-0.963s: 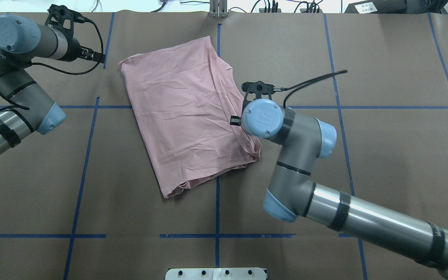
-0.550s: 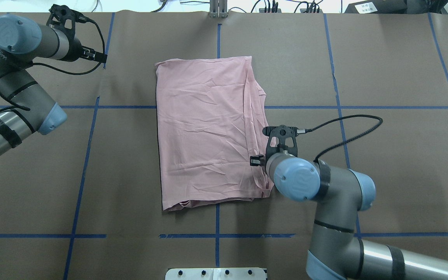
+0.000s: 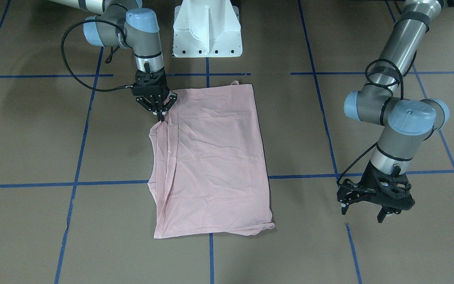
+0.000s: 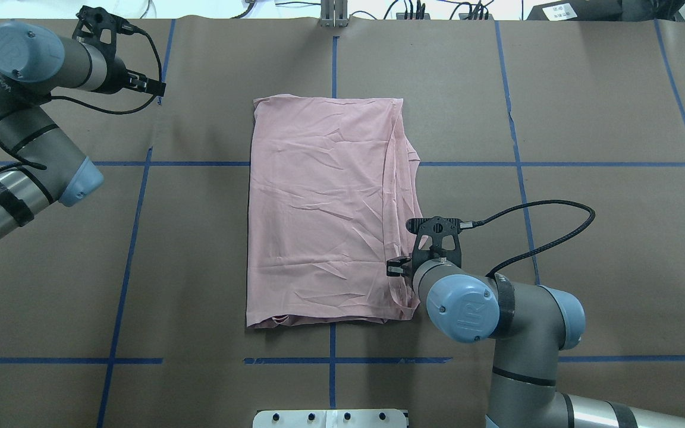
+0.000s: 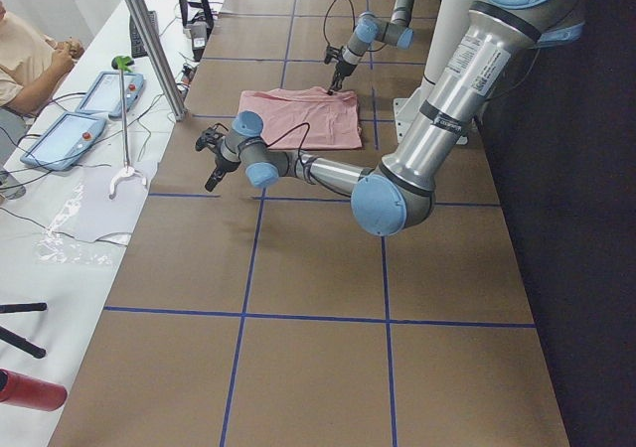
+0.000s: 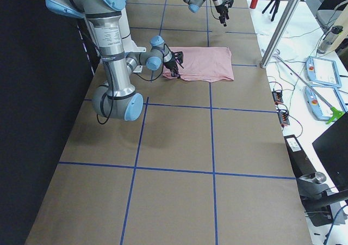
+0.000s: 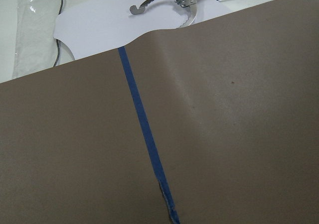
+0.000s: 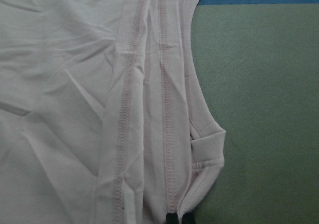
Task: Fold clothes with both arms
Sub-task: 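Lower the left gripper to the shirt corner nearest the robot while right holds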
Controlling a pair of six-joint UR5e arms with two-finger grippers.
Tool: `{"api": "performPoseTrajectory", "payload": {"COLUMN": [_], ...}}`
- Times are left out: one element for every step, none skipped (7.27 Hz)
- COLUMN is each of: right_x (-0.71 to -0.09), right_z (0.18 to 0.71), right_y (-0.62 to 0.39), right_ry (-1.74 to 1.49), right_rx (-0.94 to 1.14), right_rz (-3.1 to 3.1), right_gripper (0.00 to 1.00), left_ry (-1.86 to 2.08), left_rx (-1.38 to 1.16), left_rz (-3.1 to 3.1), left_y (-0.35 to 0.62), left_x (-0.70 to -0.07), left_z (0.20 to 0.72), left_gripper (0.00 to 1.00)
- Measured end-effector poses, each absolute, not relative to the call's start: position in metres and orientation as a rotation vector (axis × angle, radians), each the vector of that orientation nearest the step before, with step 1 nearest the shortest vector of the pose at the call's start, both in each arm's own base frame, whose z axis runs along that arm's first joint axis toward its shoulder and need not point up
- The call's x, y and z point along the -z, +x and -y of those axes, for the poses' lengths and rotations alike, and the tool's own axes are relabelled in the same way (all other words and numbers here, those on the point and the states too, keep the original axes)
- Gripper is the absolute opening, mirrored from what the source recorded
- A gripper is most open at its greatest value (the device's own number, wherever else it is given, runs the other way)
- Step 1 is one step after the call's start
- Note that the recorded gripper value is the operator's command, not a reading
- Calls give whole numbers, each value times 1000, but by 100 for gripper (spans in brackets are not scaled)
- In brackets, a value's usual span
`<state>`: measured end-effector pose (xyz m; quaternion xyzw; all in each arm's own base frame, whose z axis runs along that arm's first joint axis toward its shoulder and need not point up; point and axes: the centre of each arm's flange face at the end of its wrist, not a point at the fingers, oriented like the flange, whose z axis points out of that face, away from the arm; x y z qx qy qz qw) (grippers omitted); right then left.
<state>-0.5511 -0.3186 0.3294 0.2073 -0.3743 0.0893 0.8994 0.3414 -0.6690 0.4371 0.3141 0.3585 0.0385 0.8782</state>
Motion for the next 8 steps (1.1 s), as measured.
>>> {"api": "performPoseTrajectory", "payload": {"right_x": [-326, -316, -310, -308, -308, -307, -306, -305], "right_z": [317, 316, 312, 306, 301, 298, 296, 296], "right_y": [-549, -542, -530, -513, -496, -486, -481, -480], "right_ry": [431, 430, 423, 419, 417, 416, 415, 415], "right_rx": [-184, -182, -175, -170, -169, -171, -173, -175], "right_rz": [783, 806, 825, 840, 852, 863, 870, 873], "right_gripper": [100, 100, 100, 100, 100, 100, 100, 100], "left_ry": [658, 658, 646, 621, 587, 542, 491, 437], "left_rx": [-78, -64, -37, -9, 15, 41, 71, 107], "left_rz": [-754, -769, -799, -853, -919, -991, -1055, -1094], "left_y": [340, 338, 339, 350, 367, 383, 396, 408], "left_x": [-435, -431, -424, -414, -402, -389, -378, -364], "left_z": [666, 659, 649, 629, 595, 552, 506, 463], "left_gripper": [100, 100, 100, 100, 100, 100, 100, 100]}}
